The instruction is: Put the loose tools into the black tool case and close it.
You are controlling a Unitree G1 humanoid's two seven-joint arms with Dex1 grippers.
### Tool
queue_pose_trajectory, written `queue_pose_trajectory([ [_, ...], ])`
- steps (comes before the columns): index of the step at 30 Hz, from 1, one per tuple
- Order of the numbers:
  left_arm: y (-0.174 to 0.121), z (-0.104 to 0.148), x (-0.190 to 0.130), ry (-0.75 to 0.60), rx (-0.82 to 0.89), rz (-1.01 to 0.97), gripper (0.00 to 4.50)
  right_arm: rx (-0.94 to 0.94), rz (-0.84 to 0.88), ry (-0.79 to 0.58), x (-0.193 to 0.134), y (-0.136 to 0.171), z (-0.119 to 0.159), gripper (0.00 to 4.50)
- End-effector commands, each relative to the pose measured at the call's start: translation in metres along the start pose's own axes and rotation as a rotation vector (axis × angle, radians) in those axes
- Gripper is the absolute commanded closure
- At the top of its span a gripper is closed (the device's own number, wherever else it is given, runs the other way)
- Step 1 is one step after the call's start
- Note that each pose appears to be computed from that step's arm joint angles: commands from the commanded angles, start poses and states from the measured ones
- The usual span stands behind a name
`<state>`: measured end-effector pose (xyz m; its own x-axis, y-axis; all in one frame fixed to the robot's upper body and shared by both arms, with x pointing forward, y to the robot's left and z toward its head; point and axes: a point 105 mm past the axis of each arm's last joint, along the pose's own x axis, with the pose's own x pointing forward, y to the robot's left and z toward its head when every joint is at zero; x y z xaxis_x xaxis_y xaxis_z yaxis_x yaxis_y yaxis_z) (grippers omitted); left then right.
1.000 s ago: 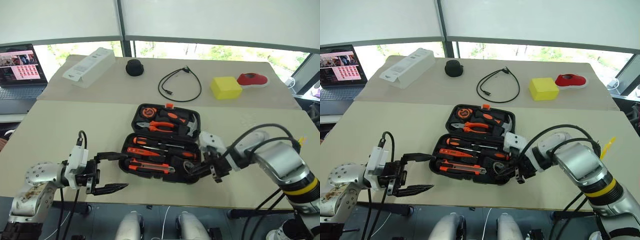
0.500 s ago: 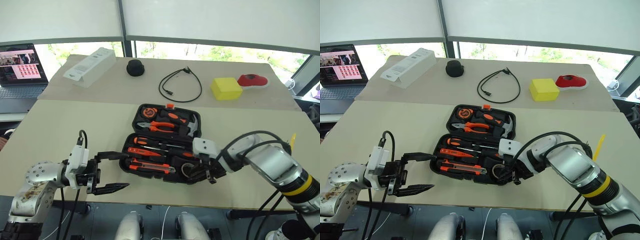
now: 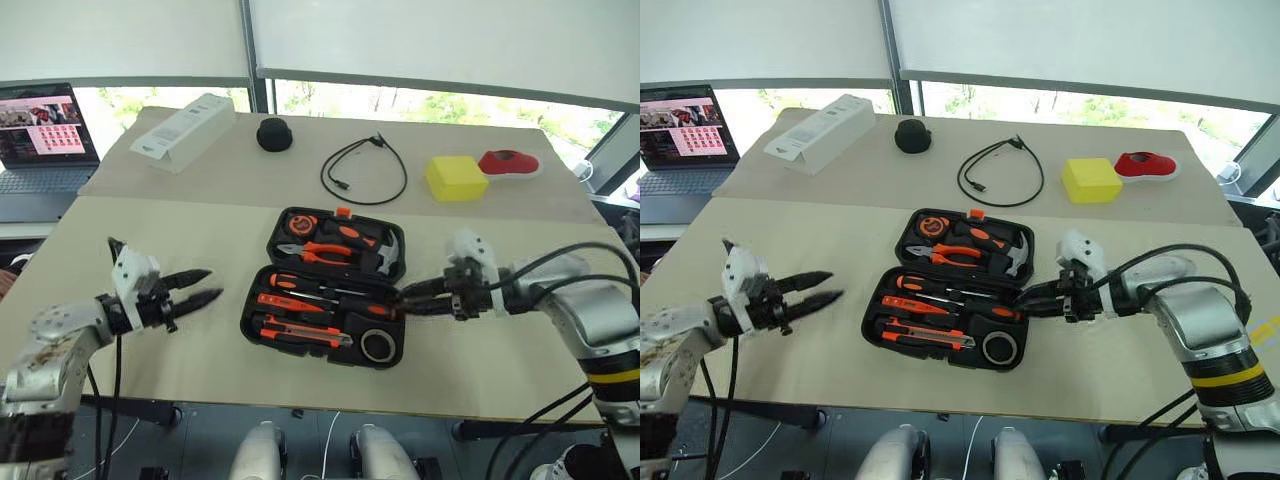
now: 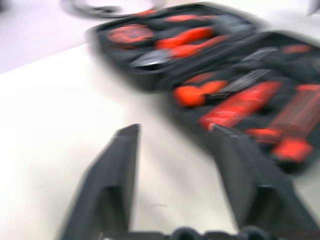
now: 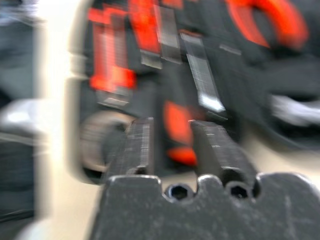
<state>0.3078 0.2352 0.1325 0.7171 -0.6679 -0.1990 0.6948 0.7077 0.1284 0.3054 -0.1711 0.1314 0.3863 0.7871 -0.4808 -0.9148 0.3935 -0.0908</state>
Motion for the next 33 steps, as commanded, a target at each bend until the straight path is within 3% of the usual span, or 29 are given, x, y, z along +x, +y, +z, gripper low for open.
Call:
queue_pose_trajectory([
  [1, 0.007, -0.005, 0.023, 0.029, 0.005, 0.057, 3.81, -0.073, -0.204, -0.005, -0.003, -0.022, -0.012, 4.48],
  [3, 0.001, -0.011, 0.036, 0.058, -0.009, 0.024, 4.44, -0.068, -0.226, 0.015, 0.003, -0.02, -0.024, 4.5],
  [9, -0.02, -0.018, 0.049, 0.13, 0.004, -0.13, 4.44, -0.042, -0.17, 0.024, 0.02, -0.002, -0.027, 4.5],
  [14, -0.053, -0.013, 0.056, 0.101, -0.013, -0.312, 4.44, -0.032, -0.168, -0.003, 0.024, -0.001, -0.021, 4.5],
  [21, -0.075, -0.013, 0.056, 0.085, -0.026, -0.359, 4.44, -0.009, -0.139, 0.015, 0.018, 0.005, -0.023, 4.5],
  [29, -0.085, -0.018, 0.052, 0.097, -0.039, -0.354, 4.44, 0.012, -0.116, 0.025, 0.014, 0.011, -0.026, 4.5],
  [33, -0.06, -0.024, 0.042, 0.14, -0.035, -0.207, 4.44, 0.057, -0.166, 0.046, 0.001, 0.003, -0.032, 4.5],
])
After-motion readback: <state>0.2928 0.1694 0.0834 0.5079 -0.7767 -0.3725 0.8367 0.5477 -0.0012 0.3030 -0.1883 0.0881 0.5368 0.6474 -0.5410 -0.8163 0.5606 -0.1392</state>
